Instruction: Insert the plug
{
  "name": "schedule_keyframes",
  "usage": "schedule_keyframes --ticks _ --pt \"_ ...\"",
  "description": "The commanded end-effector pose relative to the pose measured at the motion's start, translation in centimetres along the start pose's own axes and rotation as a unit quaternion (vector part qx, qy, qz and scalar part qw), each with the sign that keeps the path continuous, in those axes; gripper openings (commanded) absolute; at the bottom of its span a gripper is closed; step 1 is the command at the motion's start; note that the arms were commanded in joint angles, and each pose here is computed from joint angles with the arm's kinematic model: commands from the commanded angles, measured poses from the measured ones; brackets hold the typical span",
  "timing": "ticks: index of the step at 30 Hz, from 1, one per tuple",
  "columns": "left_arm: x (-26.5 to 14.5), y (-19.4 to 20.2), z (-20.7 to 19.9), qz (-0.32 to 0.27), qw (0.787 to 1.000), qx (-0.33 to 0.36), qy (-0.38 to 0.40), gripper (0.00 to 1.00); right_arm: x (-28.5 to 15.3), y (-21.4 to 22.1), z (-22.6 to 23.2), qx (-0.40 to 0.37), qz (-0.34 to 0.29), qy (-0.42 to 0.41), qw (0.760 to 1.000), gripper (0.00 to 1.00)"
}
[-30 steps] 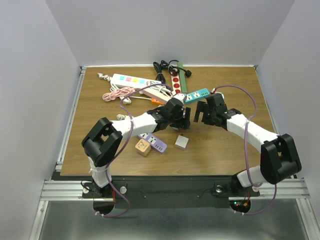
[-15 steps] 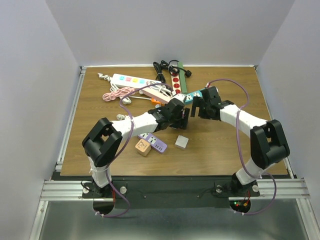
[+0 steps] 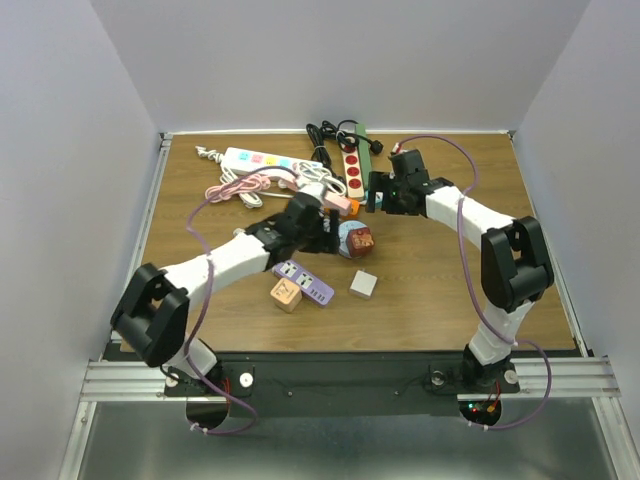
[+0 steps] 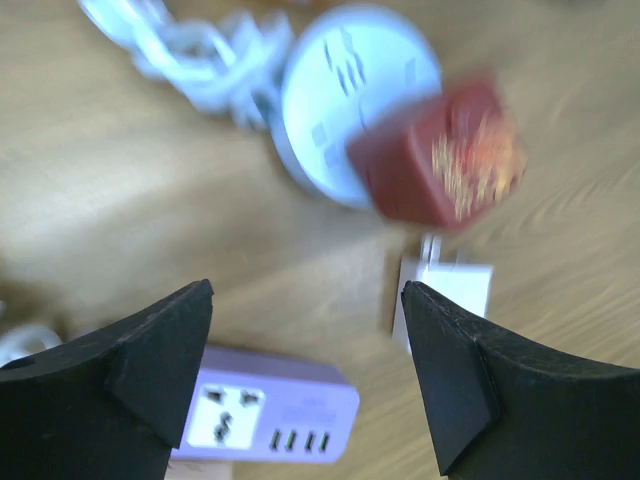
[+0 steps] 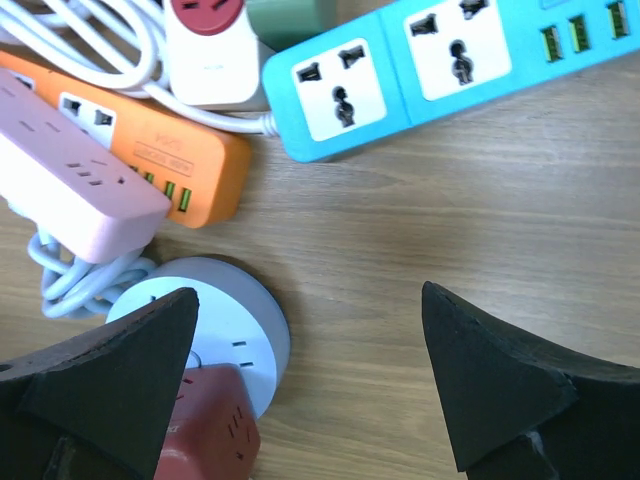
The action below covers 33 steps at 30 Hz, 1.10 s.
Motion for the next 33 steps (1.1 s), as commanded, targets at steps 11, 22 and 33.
schedule_keyframes --ticks 11,22,33 --pt "4.2 -6.3 1.9 -0.036 0.991 -0.112 0.071 0.84 1.6 -1.6 1.3 -0.027 -0.012 -0.054 0.998 0.93" --pt "7.3 -6.3 3.3 -0.022 0.989 -0.126 0.070 0.77 5.4 -0.4 0.4 -0.024 0.009 -0.009 1.000 0.92" --pt "9.8 -6.4 2.1 -0.007 0.984 -0.126 0.128 0.78 4.6 3.5 3.8 -0.066 0.047 -0.058 0.995 0.89"
Point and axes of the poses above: each gripper's point midway between its finger pads, its own x axis out along the fingers, its own z axis along the line the jaws close on, y = z × x, the point moved 6 cm from there along -x, back along the fingers, and after that the axes turned 9 degrees about -x, right-handed, at the moved point
